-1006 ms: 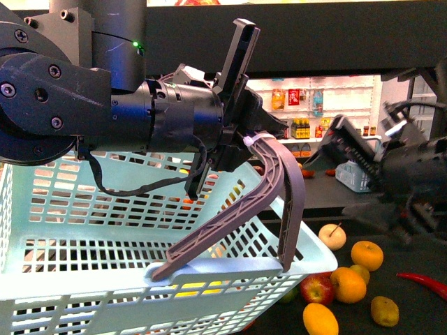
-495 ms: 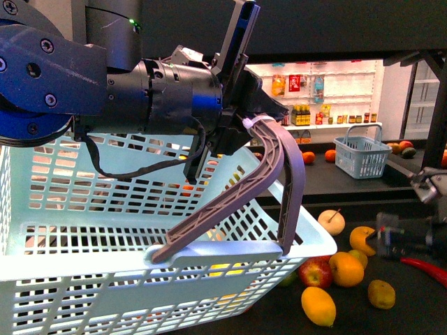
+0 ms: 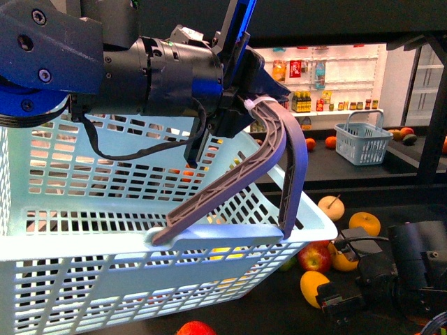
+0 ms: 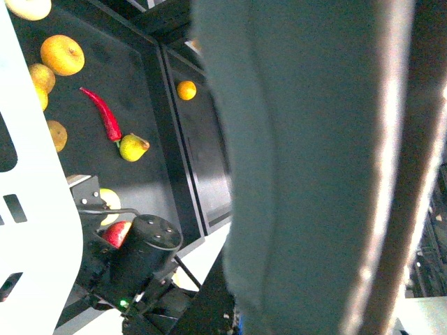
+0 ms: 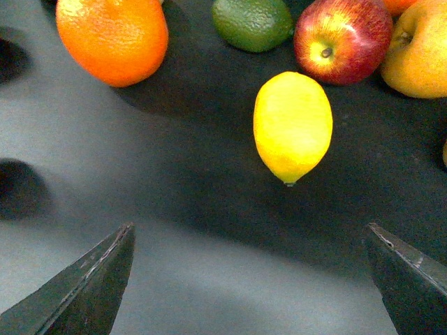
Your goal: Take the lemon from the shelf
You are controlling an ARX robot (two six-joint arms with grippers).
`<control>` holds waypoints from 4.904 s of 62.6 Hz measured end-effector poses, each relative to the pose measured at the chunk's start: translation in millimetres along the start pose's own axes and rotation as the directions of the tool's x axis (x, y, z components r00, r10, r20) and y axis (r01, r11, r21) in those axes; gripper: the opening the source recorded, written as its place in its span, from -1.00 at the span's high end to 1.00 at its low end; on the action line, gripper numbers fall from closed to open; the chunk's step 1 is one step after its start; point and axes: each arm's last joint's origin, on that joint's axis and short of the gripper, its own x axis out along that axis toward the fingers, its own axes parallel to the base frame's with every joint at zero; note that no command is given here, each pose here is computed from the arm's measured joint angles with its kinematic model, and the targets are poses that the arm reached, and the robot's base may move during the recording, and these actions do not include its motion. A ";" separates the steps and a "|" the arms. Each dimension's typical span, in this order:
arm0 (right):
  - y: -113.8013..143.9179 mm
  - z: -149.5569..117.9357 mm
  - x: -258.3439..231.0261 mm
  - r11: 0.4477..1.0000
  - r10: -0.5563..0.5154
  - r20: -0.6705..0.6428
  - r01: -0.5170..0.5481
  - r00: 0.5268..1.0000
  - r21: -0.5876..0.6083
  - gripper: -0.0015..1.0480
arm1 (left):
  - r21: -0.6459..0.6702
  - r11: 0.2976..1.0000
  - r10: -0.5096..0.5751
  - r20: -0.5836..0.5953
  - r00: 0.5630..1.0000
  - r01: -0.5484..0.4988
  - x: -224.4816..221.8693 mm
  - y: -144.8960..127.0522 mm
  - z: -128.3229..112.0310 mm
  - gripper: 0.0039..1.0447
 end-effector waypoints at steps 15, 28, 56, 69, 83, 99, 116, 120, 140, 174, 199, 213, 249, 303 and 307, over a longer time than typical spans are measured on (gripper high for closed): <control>-2.3 -6.0 41.1 0.999 -0.037 -0.021 0.037 0.999 0.020 -0.86 | 0.000 1.000 0.000 -0.001 1.000 0.000 0.0 0.0 0.0 0.89; -8.2 -4.5 82.2 0.994 -0.091 -0.048 0.093 0.995 0.051 -0.86 | 0.000 1.000 0.000 0.000 1.000 0.000 0.0 0.0 0.0 0.89; -20.2 8.7 120.8 0.984 -0.126 -0.072 0.134 0.989 0.121 -0.86 | 0.000 1.000 0.000 -0.001 1.000 0.000 0.0 0.0 0.0 0.89; -22.7 6.9 137.1 0.980 -0.133 -0.108 0.147 0.985 0.134 -0.86 | 0.000 1.000 0.000 0.000 1.000 0.000 0.0 0.0 0.0 0.89; -23.5 3.7 146.9 0.978 -0.132 -0.115 0.149 0.984 0.146 -0.84 | 0.000 1.000 0.000 -0.001 1.000 0.000 0.0 0.0 0.0 0.89; -24.5 8.6 149.2 0.978 -0.130 -0.111 0.146 0.985 0.149 -0.27 | 0.000 1.000 0.000 0.000 1.000 0.000 0.0 0.0 0.0 0.89; -26.8 4.7 138.5 0.971 -0.137 -0.115 0.156 0.984 0.180 -0.19 | 0.000 1.000 0.000 -0.001 1.000 0.000 0.0 0.0 0.0 0.89; -30.4 6.2 128.8 0.968 -0.151 -0.110 0.169 0.982 0.185 -0.19 | 0.000 1.000 0.000 -0.001 1.000 0.000 0.0 0.0 0.0 0.89; -69.3 73.2 7.9 0.946 -0.162 0.052 0.139 0.985 0.294 -0.19 | 0.000 1.000 0.000 0.000 1.000 0.000 0.0 0.0 0.0 0.89; 9.5 166.1 -209.7 0.868 0.129 0.382 -0.291 0.915 0.403 -0.19 | 0.000 1.000 0.000 0.000 1.000 0.000 0.0 0.0 0.0 0.89; 67.6 155.0 -198.6 0.795 0.230 0.360 -0.388 0.904 0.466 -0.19 | 0.000 1.000 0.000 -0.001 1.000 0.000 0.0 0.0 0.0 0.89; 78.8 143.3 -177.0 0.778 0.245 0.316 -0.381 0.917 0.500 -0.18 | 0.000 1.000 0.000 0.000 1.000 0.000 0.0 0.0 0.0 0.89; 90.1 135.8 -152.4 0.766 0.254 0.294 -0.378 0.921 0.519 -0.72 | 0.000 1.000 0.000 0.000 1.000 0.000 0.0 0.0 0.0 0.89; 48.0 96.9 -372.1 0.963 -0.250 0.389 0.185 0.887 0.196 -0.86 | -0.004 1.000 0.002 -0.002 1.000 -0.002 0.6 1.3 -0.3 0.89; 50.1 84.4 -390.5 0.954 -0.286 0.415 0.219 0.864 0.203 -0.86 | -0.004 1.000 0.002 -0.002 1.000 -0.002 0.6 1.3 -0.3 0.89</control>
